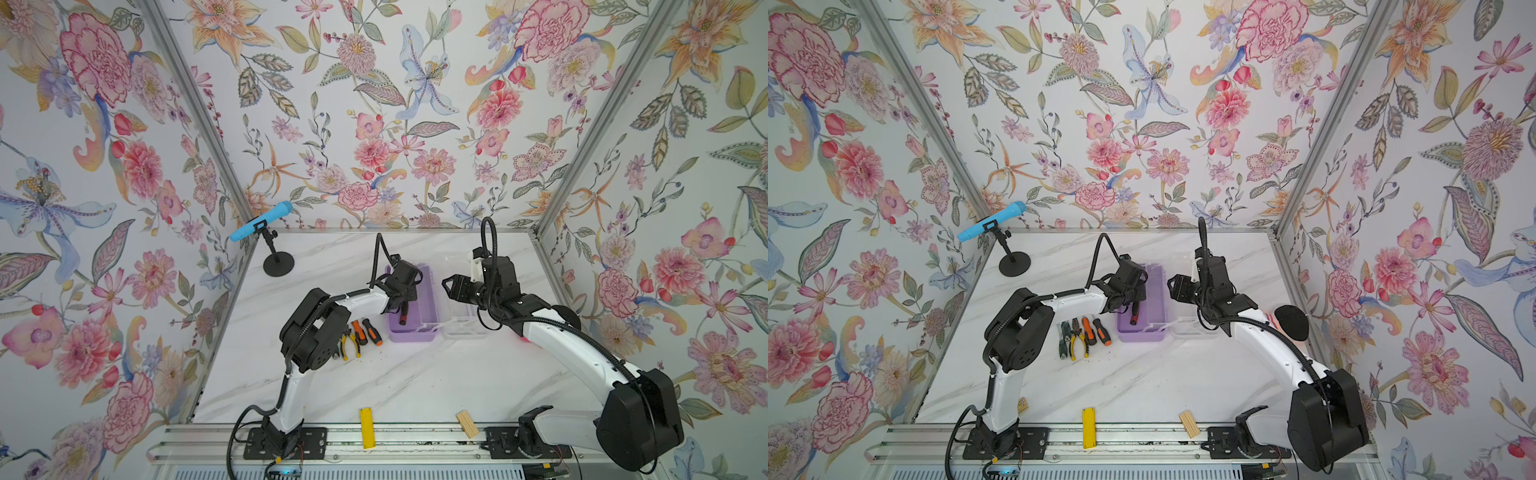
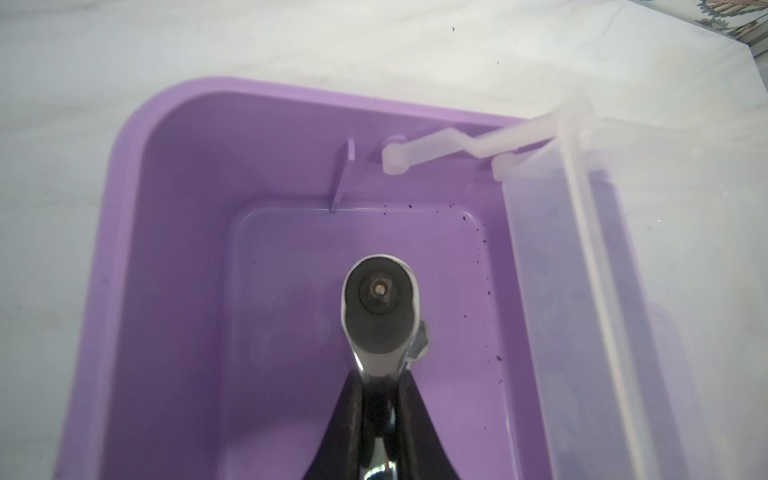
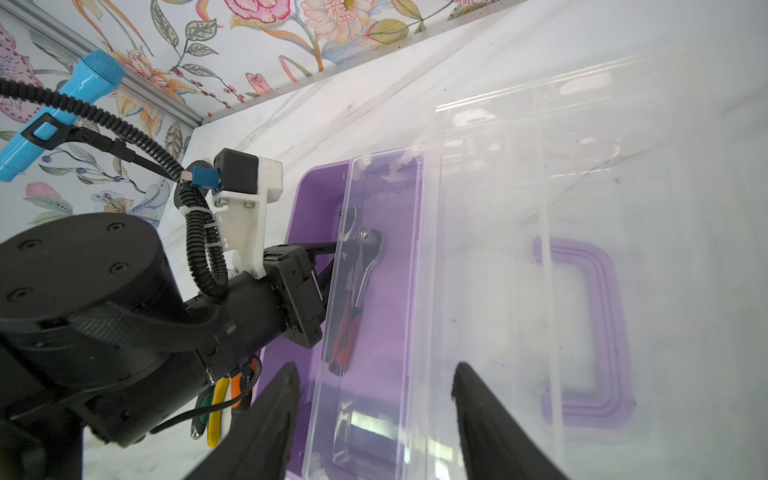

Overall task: Pack the tool kit
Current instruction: 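Lift the chrome ratchet with the left gripper and lower it into the purple box, then open the left gripper and move it back over the remaining tools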

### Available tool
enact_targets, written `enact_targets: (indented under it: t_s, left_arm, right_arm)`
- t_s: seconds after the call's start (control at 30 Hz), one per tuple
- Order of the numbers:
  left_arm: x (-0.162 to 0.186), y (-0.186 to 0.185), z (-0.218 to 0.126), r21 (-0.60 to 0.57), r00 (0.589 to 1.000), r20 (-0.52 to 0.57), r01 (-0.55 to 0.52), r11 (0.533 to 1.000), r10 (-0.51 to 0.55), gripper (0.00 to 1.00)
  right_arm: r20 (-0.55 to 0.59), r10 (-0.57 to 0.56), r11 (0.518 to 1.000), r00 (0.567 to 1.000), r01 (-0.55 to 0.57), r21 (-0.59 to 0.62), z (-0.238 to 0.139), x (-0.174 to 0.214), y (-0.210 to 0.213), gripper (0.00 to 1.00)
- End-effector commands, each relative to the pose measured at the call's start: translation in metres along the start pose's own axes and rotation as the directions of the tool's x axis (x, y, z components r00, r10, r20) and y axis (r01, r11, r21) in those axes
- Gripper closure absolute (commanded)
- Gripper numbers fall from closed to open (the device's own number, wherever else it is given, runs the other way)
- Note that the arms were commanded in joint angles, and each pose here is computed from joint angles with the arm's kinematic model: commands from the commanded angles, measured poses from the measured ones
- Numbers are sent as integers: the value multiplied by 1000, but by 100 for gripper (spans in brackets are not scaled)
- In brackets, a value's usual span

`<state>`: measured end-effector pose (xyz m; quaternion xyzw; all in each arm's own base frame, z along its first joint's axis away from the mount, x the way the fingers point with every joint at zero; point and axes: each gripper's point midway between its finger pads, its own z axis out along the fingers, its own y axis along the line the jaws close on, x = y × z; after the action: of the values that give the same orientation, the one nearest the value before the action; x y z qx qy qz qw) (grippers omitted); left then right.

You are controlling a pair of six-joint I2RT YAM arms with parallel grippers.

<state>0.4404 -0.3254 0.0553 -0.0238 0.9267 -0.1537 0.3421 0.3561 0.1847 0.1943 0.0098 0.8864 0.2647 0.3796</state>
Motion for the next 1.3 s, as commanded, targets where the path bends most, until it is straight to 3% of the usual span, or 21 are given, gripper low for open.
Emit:
enact_targets:
  t_s: [0.0, 0.13, 0.27, 0.5, 0.63, 0.93, 1.27]
  left_arm:
    - [9, 16, 2, -35, 1000, -24, 12, 999, -13, 99]
    - [6, 15, -1, -32, 1000, -19, 5, 999, -5, 73]
    - [-13, 7, -19, -6, 999, 34, -8, 1000, 9, 62]
    - [-59, -5, -73, 29, 988, 143, -57, 998, 52, 61]
    - [-62, 18, -110, -33, 979, 188, -74, 997, 79, 55]
    - [0, 114, -155, -173, 989, 146, 9, 985, 16, 53]
    - [39, 196, -167, -269, 983, 147, 147, 952, -110, 52]
  right_arm:
    - [10, 9, 1000, 1000, -9, -15, -2, -2, 1, 37]
    - [10, 10, 1000, 1000, -9, -18, -2, -3, 2, 35]
    - [18, 6, 1000, 1000, -5, -24, -6, -6, 5, 34]
    - [36, 1, 999, 999, 1, -44, -16, -15, 13, 34]
    - [39, -8, 998, 999, 10, -69, -22, -16, 22, 34]
    - [-49, -93, 989, 994, 87, -116, -15, 14, 49, 36]
    - [-132, -147, 981, 980, 128, -142, 10, 42, 68, 36]
